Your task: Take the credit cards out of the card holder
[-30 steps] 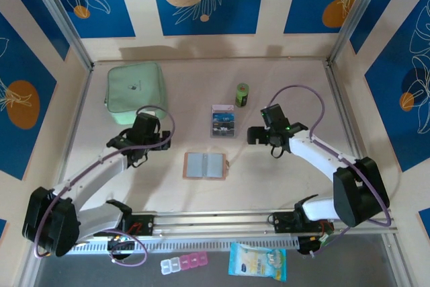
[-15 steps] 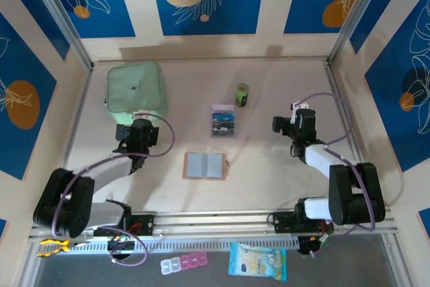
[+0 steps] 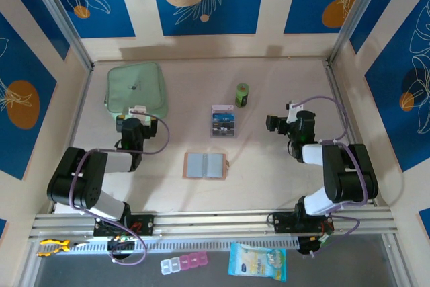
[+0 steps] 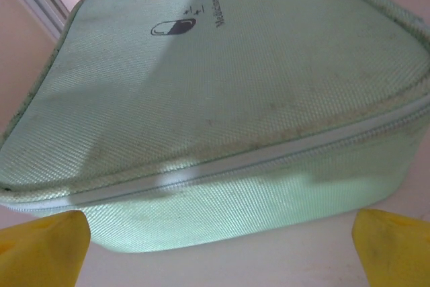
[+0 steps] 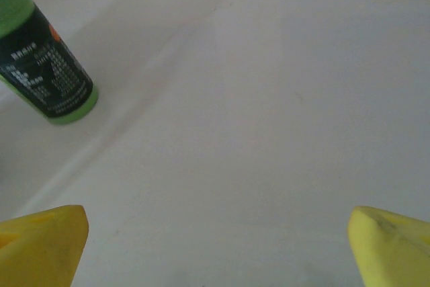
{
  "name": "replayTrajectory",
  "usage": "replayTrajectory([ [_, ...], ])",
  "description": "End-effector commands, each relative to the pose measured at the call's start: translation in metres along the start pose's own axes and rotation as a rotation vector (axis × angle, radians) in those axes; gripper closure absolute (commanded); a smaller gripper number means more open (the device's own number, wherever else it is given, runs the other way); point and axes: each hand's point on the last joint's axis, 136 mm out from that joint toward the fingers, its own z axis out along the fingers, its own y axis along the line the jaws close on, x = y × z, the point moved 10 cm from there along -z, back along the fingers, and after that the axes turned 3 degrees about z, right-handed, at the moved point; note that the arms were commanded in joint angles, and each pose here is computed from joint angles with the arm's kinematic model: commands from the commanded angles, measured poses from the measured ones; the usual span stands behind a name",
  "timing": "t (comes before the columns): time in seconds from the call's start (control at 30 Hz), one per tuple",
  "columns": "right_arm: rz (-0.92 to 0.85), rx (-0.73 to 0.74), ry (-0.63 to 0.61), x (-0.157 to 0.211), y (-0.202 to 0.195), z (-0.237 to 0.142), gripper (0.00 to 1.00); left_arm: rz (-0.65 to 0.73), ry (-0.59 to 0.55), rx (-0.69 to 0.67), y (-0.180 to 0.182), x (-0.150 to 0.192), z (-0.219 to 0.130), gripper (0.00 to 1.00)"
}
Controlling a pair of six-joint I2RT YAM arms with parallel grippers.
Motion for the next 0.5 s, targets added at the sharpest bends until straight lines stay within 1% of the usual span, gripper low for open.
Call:
replayTrajectory([
  [0.0,-0.009,-0.046,-0.087,-0.008,0.001,0.000,0.01,-0.046,-0.040,0.085,0.001,-0.005,0.004,0.01],
  [0.1,-0.016,-0.038,-0.096,-0.008,0.002,-0.001,0.01,-0.089,-0.021,0.135,0.007,-0.002,0.009,0.01],
  [0.13,-0.015,-0.037,-0.092,-0.008,0.002,-0.001,0.01,-0.099,-0.038,0.155,0.007,0.004,0.009,0.01],
  [0.17,-0.014,-0.037,-0.093,-0.008,0.002,-0.001,0.01,-0.097,-0.083,0.147,0.007,0.007,0.009,0.01],
  [0.23,-0.014,-0.038,-0.093,-0.008,0.002,-0.001,0.01,-0.091,-0.040,0.171,0.006,0.008,0.007,0.01],
  [0.27,-0.013,-0.039,-0.094,-0.008,0.002,-0.001,0.01,-0.091,-0.055,0.175,0.005,0.006,0.010,0.01],
  [0.47,-0.012,-0.038,-0.094,-0.008,0.001,-0.001,0.01,-0.090,-0.061,0.167,0.006,0.008,0.008,0.00],
])
